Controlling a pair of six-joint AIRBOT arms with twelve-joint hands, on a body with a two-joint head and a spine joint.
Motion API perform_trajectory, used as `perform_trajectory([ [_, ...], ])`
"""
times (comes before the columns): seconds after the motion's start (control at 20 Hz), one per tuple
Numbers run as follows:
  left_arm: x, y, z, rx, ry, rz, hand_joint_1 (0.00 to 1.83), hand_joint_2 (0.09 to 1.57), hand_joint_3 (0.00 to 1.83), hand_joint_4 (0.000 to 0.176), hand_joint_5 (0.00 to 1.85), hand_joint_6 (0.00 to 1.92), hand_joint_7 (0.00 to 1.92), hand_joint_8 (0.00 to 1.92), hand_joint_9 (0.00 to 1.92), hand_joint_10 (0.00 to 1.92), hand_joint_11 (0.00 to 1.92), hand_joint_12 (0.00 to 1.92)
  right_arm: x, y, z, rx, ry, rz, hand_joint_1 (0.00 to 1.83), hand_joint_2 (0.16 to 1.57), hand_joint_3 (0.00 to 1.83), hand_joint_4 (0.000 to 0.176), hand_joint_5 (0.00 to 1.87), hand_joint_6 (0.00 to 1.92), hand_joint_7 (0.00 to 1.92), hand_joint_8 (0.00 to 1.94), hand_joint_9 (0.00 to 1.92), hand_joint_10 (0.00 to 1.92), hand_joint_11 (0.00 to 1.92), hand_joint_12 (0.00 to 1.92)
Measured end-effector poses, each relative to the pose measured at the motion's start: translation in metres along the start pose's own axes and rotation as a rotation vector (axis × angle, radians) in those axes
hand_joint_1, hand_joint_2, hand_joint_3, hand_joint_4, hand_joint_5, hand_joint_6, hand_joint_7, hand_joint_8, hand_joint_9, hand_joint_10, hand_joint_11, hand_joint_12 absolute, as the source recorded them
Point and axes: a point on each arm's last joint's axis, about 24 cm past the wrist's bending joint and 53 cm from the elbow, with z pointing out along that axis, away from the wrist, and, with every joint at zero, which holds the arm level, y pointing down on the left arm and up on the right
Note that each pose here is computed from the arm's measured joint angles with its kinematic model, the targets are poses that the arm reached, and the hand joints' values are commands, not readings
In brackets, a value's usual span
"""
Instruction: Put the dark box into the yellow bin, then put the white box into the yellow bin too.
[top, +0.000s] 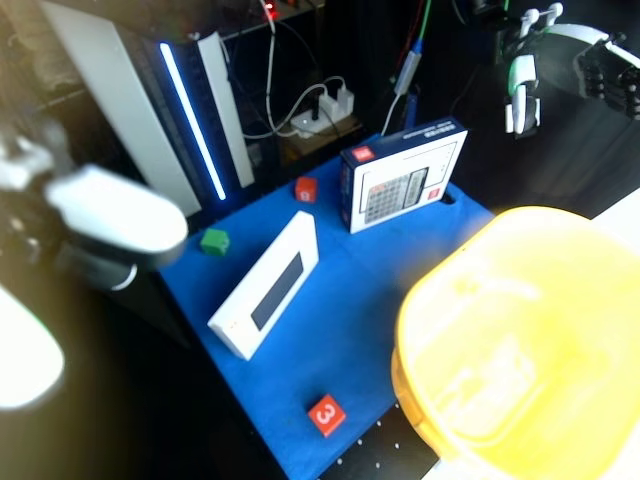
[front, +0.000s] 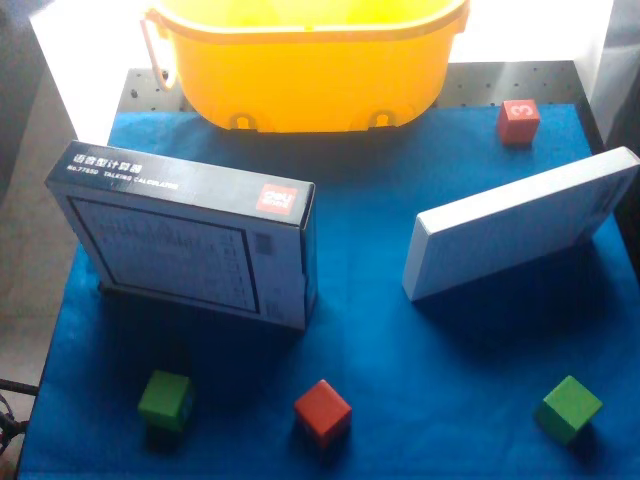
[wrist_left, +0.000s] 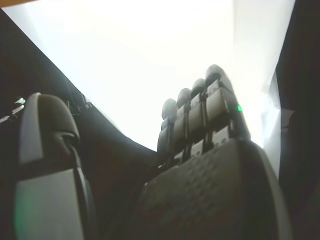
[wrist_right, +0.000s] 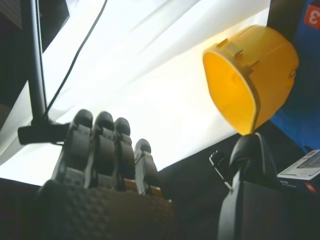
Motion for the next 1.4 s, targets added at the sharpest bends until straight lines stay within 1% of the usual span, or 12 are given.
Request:
perform_trajectory([
  [0.05, 0.0, -0.001, 0.0, 0.004, -0.001, 0.001, 0.2, 1.13, 0.01, 0.007, 0.41, 0.0, 0.32, 0.01, 0.18, 0.01, 0.0, 0.47, 0.0, 0.0, 0.0, 0.0, 0.0, -0.001, 0.26, 1.05, 0.0, 0.0, 0.42, 0.0, 0.48, 0.0, 0.44, 0.0, 0.19, 0.43],
  [0.15, -0.001, -0.001, 0.0, 0.005, -0.004, 0.0, 0.21, 1.11, 0.0, 0.021, 0.41, 0.0, 0.31, 0.0, 0.18, 0.0, 0.0, 0.47, 0.0, 0.0, 0.0, 0.0, -0.001, -0.001, 0.26, 1.06, 0.0, 0.0, 0.4, 0.0, 0.46, 0.0, 0.43, 0.0, 0.18, 0.42],
  [0.3, 0.0, -0.002, -0.001, 0.012, -0.001, 0.001, 0.2, 1.09, 0.0, 0.0, 0.35, 0.0, 0.31, 0.0, 0.22, 0.01, 0.0, 0.51, 0.001, 0.0, 0.0, -0.001, 0.002, -0.003, 0.26, 1.09, 0.01, 0.0, 0.39, 0.0, 0.45, 0.0, 0.41, 0.0, 0.16, 0.41],
  [0.35, 0.0, -0.003, -0.001, 0.015, 0.002, -0.009, 0.18, 1.09, 0.0, 0.0, 0.32, 0.0, 0.3, 0.0, 0.23, 0.01, 0.0, 0.5, 0.001, 0.0, 0.0, 0.0, 0.003, -0.001, 0.27, 1.09, 0.01, 0.0, 0.4, 0.0, 0.46, 0.0, 0.42, 0.01, 0.18, 0.41],
  [0.5, 0.005, -0.015, -0.008, 0.048, 0.059, -0.031, 0.23, 1.03, 0.0, 0.0, 0.29, 0.0, 0.32, 0.0, 0.23, 0.0, 0.0, 0.39, 0.004, -0.002, -0.001, 0.004, 0.01, -0.001, 0.25, 1.1, 0.01, 0.0, 0.4, 0.0, 0.41, 0.0, 0.41, 0.0, 0.18, 0.41],
  [0.7, 0.011, -0.038, -0.025, 0.106, 0.125, 0.002, 0.24, 0.97, 0.0, 0.002, 0.19, 0.0, 0.23, 0.0, 0.17, 0.0, 0.0, 0.28, 0.004, -0.002, -0.001, 0.004, 0.01, 0.002, 0.22, 1.09, 0.0, 0.0, 0.35, 0.0, 0.4, 0.0, 0.39, 0.0, 0.18, 0.41],
  [0.85, 0.016, -0.046, -0.035, 0.118, 0.176, 0.032, 0.27, 0.87, 0.0, 0.001, 0.14, 0.0, 0.2, 0.0, 0.18, 0.0, 0.01, 0.33, 0.003, -0.002, -0.001, 0.004, 0.009, 0.008, 0.22, 1.11, 0.0, 0.0, 0.36, 0.0, 0.4, 0.0, 0.39, 0.0, 0.18, 0.4],
  [0.95, 0.019, -0.048, -0.042, 0.114, 0.207, 0.048, 0.32, 0.82, 0.0, 0.021, 0.12, 0.0, 0.18, 0.0, 0.15, 0.0, 0.01, 0.35, 0.003, -0.001, -0.001, 0.004, 0.01, 0.009, 0.21, 1.12, 0.01, 0.0, 0.36, 0.0, 0.39, 0.0, 0.36, 0.0, 0.17, 0.39],
  [1.1, 0.029, -0.049, -0.047, 0.112, 0.252, 0.064, 0.43, 0.75, 0.0, 0.037, 0.07, 0.0, 0.14, 0.0, 0.15, 0.0, 0.03, 0.35, 0.004, -0.001, -0.001, 0.004, 0.01, 0.011, 0.21, 1.13, 0.01, 0.0, 0.35, 0.0, 0.38, 0.01, 0.35, 0.01, 0.16, 0.38],
  [1.15, 0.036, -0.054, -0.051, 0.123, 0.288, 0.075, 0.47, 0.71, 0.0, 0.06, 0.07, 0.01, 0.13, 0.0, 0.16, 0.0, 0.03, 0.35, 0.003, -0.001, -0.001, 0.004, 0.01, 0.012, 0.23, 1.14, 0.01, 0.0, 0.36, 0.0, 0.4, 0.01, 0.36, 0.01, 0.17, 0.38],
  [1.35, 0.054, -0.055, -0.058, 0.125, 0.361, 0.097, 0.49, 0.7, 0.0, 0.057, 0.11, 0.01, 0.19, 0.0, 0.19, 0.0, 0.05, 0.38, 0.003, -0.001, -0.001, 0.004, 0.009, 0.013, 0.23, 1.13, 0.0, 0.0, 0.36, 0.0, 0.4, 0.0, 0.37, 0.0, 0.18, 0.34],
  [1.4, 0.056, -0.053, -0.058, 0.116, 0.372, 0.102, 0.51, 0.73, 0.0, 0.04, 0.1, 0.0, 0.18, 0.01, 0.18, 0.0, 0.03, 0.46, 0.003, -0.001, -0.001, 0.004, 0.009, 0.014, 0.23, 1.15, 0.01, 0.0, 0.36, 0.0, 0.4, 0.0, 0.36, 0.0, 0.17, 0.33],
])
